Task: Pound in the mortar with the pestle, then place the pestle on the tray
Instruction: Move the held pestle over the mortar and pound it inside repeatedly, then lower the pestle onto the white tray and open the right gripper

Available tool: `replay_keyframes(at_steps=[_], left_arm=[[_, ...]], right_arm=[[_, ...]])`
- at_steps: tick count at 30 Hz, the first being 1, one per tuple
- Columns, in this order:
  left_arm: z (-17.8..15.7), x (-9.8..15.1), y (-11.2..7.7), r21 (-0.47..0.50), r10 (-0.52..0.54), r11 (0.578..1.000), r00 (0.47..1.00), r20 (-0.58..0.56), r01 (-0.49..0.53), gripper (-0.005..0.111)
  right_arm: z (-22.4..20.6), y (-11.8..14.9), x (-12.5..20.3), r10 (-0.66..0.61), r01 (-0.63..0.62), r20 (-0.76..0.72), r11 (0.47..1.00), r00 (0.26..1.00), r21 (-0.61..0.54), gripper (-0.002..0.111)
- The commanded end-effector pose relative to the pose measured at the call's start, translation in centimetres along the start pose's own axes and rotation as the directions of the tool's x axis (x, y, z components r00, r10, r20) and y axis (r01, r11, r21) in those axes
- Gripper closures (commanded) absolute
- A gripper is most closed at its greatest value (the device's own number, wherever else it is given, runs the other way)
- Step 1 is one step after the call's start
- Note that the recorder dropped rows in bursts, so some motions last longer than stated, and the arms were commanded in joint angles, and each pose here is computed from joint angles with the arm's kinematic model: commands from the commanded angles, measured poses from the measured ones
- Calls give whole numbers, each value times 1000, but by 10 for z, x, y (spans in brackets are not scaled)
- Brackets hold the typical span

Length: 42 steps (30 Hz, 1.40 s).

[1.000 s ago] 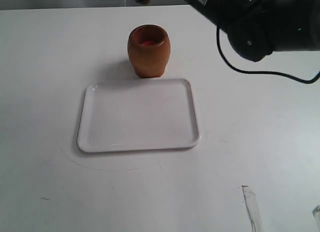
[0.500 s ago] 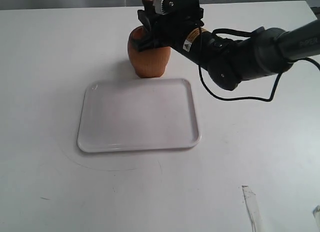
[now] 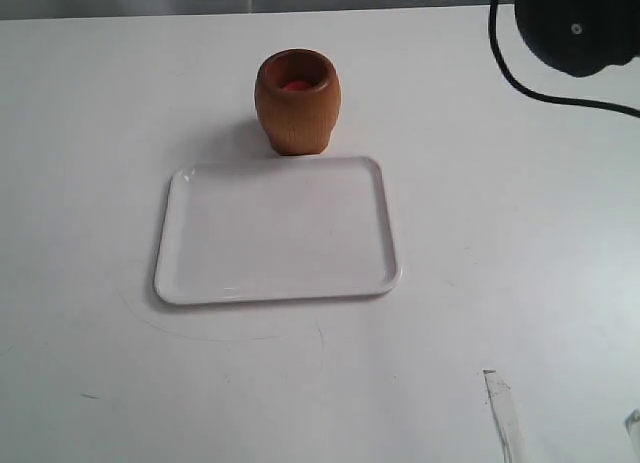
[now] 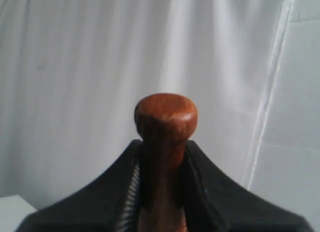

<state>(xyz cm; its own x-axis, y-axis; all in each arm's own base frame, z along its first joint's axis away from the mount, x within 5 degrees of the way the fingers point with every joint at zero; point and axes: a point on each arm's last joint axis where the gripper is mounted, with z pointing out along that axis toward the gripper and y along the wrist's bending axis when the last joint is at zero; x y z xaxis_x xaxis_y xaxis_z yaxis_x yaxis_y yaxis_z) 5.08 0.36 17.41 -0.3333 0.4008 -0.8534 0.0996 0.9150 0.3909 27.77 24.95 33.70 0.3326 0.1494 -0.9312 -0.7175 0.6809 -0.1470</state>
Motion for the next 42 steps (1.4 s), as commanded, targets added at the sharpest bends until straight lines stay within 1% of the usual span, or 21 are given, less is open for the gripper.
replay_keyframes(at_steps=[1,4,9,12,13,15,17,20,22,23,25,26,28,29,31,32,35,37,40,41,42], left_arm=[[0,0,-1,8,-12,1000,1000,7,12,107],[0,0,-1,8,-12,1000,1000,7,12,107],[0,0,-1,8,-12,1000,1000,7,12,107],[0,0,-1,8,-12,1000,1000,7,12,107],[0,0,-1,8,-12,1000,1000,7,12,107],[0,0,-1,8,-12,1000,1000,7,12,107],[0,0,-1,8,-12,1000,1000,7,12,107],[0,0,-1,8,-12,1000,1000,7,12,107],[0,0,-1,8,-12,1000,1000,7,12,107],[0,0,-1,8,-12,1000,1000,7,12,107],[0,0,-1,8,-12,1000,1000,7,12,107],[0,0,-1,8,-12,1000,1000,7,12,107],[0,0,-1,8,-12,1000,1000,7,12,107],[0,0,-1,8,-12,1000,1000,7,12,107],[0,0,-1,8,-12,1000,1000,7,12,107],[0,0,-1,8,-12,1000,1000,7,12,107],[0,0,-1,8,-12,1000,1000,7,12,107],[0,0,-1,8,-12,1000,1000,7,12,107],[0,0,-1,8,-12,1000,1000,7,12,107],[0,0,-1,8,-12,1000,1000,7,12,107],[0,0,-1,8,-12,1000,1000,7,12,107]], right_arm=[[4,1,42,0,-1,-125,1000,992,-7,108],[5,3,88,37,-35,-231,999,972,9,108],[-5,11,172,106,-96,-411,994,906,44,108],[-13,15,201,116,-107,-474,993,873,46,108],[-14,16,205,118,-109,-481,993,869,47,108],[-14,15,205,125,-112,-471,992,873,55,108],[-9,11,191,136,-115,-420,991,897,75,108],[2,5,141,110,-95,-279,993,954,64,108],[6,3,100,76,-70,-189,997,979,36,108],[7,4,73,37,-38,-144,999,989,-5,108],[5,10,41,-9,0,-124,997,992,-71,108],[1,14,22,-41,25,-142,993,989,-114,108],[-6,21,4,-97,63,-207,985,974,-161,108],[-10,25,2,-128,78,-298,982,946,-174,108],[-17,31,3,-176,103,-415,976,893,-193,108],[-21,35,9,-209,122,-501,972,840,-201,108],[-29,49,31,-260,135,-657,963,707,-235,108],[-32,60,48,-283,127,-715,956,640,-265,108],[-32,77,79,-318,102,-751,942,579,-320,108],[-33,82,101,-319,78,-777,940,542,-331,108],[-34,84,114,-315,62,-794,941,520,-333,108]])
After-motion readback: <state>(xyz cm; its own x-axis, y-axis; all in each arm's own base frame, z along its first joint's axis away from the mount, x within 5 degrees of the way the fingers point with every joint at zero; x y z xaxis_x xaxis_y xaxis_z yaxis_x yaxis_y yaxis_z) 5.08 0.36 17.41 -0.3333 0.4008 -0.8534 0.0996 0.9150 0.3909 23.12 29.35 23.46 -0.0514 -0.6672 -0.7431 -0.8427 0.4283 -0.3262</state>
